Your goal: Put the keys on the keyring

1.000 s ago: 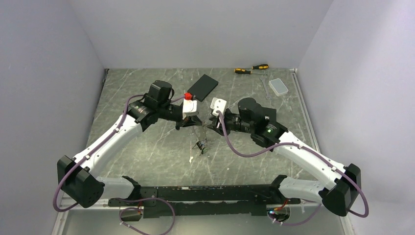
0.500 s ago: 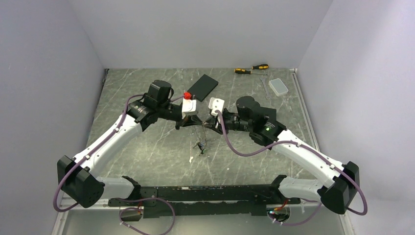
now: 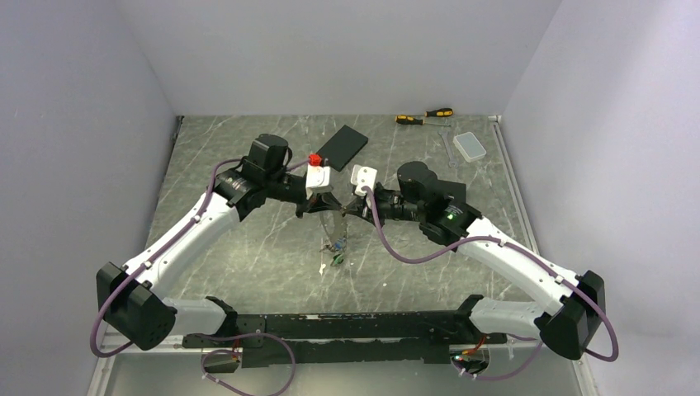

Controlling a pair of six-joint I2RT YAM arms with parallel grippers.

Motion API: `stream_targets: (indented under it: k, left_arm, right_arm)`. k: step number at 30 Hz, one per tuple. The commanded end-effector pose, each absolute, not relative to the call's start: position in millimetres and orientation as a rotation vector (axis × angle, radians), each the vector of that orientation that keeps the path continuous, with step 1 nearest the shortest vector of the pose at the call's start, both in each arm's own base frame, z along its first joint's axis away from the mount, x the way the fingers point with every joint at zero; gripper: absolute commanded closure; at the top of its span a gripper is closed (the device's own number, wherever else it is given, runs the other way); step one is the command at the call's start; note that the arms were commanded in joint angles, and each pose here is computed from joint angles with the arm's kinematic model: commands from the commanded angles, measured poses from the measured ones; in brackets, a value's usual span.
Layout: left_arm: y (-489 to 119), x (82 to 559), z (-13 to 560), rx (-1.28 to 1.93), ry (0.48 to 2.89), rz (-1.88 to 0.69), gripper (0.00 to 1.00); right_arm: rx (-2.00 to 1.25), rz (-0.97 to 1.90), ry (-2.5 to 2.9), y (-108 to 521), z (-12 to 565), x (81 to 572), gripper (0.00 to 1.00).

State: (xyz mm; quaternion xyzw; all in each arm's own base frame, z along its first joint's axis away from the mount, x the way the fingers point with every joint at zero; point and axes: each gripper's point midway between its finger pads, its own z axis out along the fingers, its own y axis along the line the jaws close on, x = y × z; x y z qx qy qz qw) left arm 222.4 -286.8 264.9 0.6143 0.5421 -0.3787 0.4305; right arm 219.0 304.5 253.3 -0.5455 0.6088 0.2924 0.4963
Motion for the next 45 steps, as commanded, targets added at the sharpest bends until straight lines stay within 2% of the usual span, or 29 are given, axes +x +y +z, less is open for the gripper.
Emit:
stream_targets:
  k: [1,10,18,23,32,45]
  left_arm:
    - [-292.4,223.1,303.1,1.502,1.227,-0.943,1.00]
    - [-296.6,225.5,316.9,1.420,1.248,-0.998,1.00]
    - [-297.1,228.8,323.0,1.378,1.274,-1.001,1.00]
    - [-298.6,229.5,328.9,1.349,1.272,-1.015,1.00]
    - [-308.9,243.4,355.0,1.085,1.330,-1.138,1.00]
    - [-296.6,282.9,383.7,0.632,1.372,-1.117,1.00]
  right_arm:
    - [-1.299,0.698,1.422,305.9,276.5,222.3,0.98]
    - [-1.293,0.692,1.430,301.6,271.8,219.4,0.98]
    - [-1.281,0.691,1.402,298.9,276.1,216.3,0.90]
    - [-1.282,0.703,1.389,300.5,278.8,215.0,1.00]
    - [-1.234,0.635,1.367,296.1,287.6,225.4,1.00]
    - [-1.091,0.547,1.260,292.4,314.5,245.4,1.00]
